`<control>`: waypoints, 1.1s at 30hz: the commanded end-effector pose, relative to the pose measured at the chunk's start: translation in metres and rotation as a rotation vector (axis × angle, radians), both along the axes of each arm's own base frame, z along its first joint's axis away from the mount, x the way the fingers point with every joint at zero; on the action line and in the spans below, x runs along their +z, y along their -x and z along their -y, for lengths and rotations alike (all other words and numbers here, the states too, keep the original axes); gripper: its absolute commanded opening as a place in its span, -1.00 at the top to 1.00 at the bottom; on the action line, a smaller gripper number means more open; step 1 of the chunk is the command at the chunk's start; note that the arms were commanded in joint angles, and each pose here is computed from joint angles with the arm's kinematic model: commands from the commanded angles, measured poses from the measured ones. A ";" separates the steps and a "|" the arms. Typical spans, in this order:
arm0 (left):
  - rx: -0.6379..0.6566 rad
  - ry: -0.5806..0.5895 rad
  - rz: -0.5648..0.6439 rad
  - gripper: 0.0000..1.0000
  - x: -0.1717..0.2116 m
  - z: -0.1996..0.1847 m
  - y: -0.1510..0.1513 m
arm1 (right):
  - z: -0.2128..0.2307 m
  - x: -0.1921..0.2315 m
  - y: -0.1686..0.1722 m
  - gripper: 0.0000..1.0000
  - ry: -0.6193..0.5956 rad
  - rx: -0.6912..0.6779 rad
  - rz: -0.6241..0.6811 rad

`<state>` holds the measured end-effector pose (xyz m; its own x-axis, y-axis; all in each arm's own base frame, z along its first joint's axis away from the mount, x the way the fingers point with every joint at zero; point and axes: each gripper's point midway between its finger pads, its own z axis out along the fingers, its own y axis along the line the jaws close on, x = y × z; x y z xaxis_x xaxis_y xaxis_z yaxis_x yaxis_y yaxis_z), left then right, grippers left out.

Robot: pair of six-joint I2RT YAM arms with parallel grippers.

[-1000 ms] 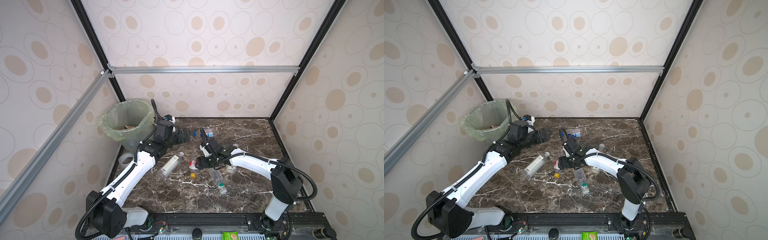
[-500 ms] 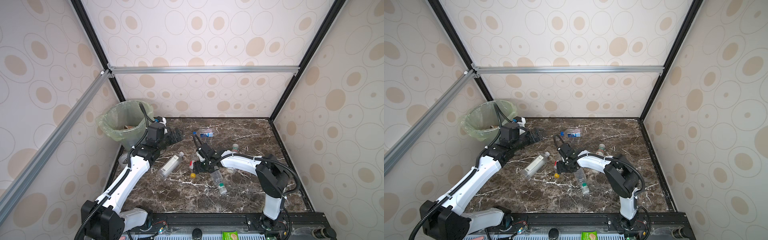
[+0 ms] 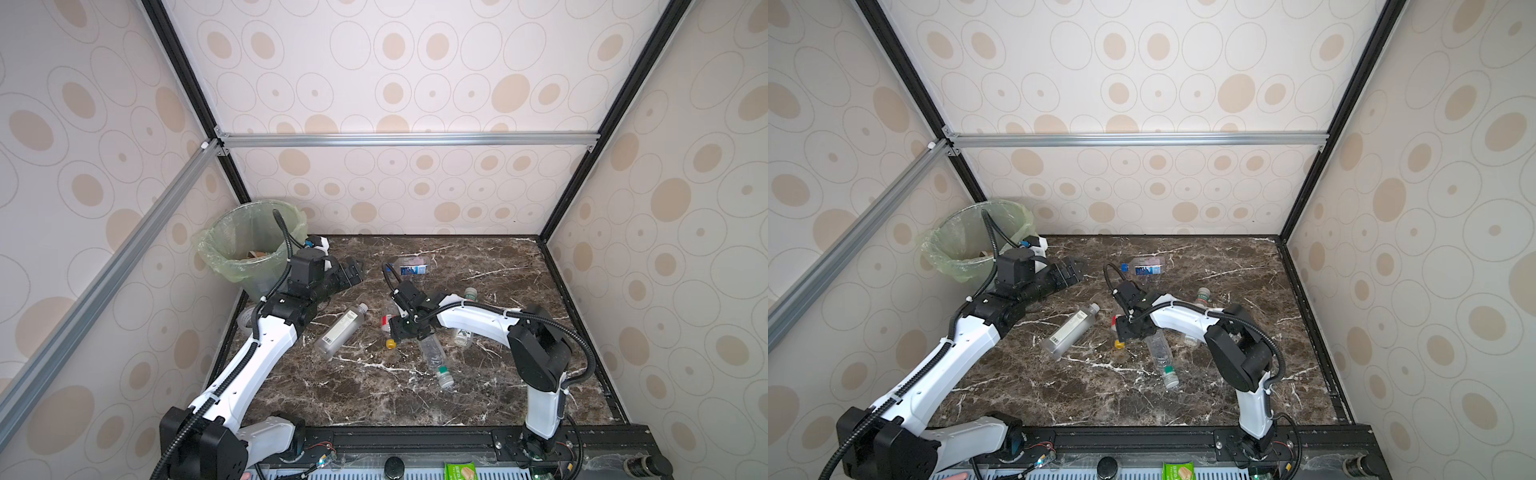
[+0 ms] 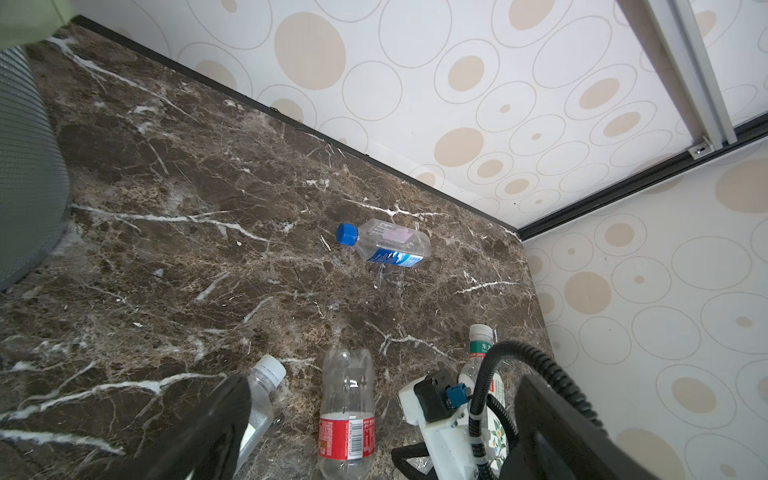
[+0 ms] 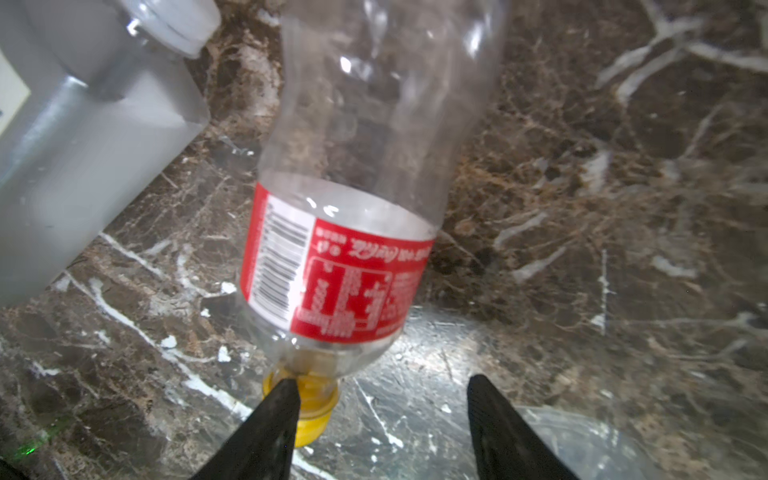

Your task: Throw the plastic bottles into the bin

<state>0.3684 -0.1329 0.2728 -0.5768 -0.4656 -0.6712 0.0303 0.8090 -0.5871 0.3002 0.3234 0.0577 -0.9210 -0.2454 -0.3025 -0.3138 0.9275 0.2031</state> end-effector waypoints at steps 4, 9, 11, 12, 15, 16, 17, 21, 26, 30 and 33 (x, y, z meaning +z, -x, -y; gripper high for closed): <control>0.020 0.013 0.027 -0.98 0.009 -0.005 0.003 | 0.009 0.021 -0.008 -0.32 -0.002 0.024 0.032; 0.025 0.015 0.022 -0.98 0.006 -0.007 0.003 | -0.003 0.023 -0.001 -0.32 -0.050 0.059 0.019; 0.026 0.017 0.022 -0.98 0.005 -0.007 0.003 | -0.006 0.024 0.001 -0.31 -0.055 0.064 0.021; 0.025 0.015 0.022 -0.98 0.006 -0.006 0.003 | -0.007 0.023 0.002 -0.30 -0.056 0.065 0.020; 0.033 0.010 0.030 -0.98 0.009 -0.009 0.004 | -0.012 0.022 0.005 -0.28 -0.058 0.064 0.015; 0.038 0.011 0.031 -0.98 0.009 -0.011 0.004 | -0.013 0.020 0.007 -0.26 -0.058 0.059 0.009; 0.036 0.010 0.031 -0.98 0.009 -0.011 0.004 | -0.014 0.019 0.008 -0.25 -0.058 0.056 0.005; 0.038 0.021 0.026 -0.98 0.007 -0.011 0.005 | -0.013 0.007 0.009 -0.16 -0.039 0.020 -0.017; 0.037 0.019 0.022 -0.98 0.004 -0.012 0.006 | -0.018 -0.002 0.009 -0.09 -0.051 0.005 -0.034; 0.041 0.022 0.020 -0.98 0.003 -0.014 0.007 | -0.019 -0.010 0.007 -0.03 -0.043 -0.001 -0.037; 0.038 0.044 0.019 -0.98 0.004 -0.013 0.009 | -0.019 -0.017 0.006 0.02 -0.036 -0.009 -0.042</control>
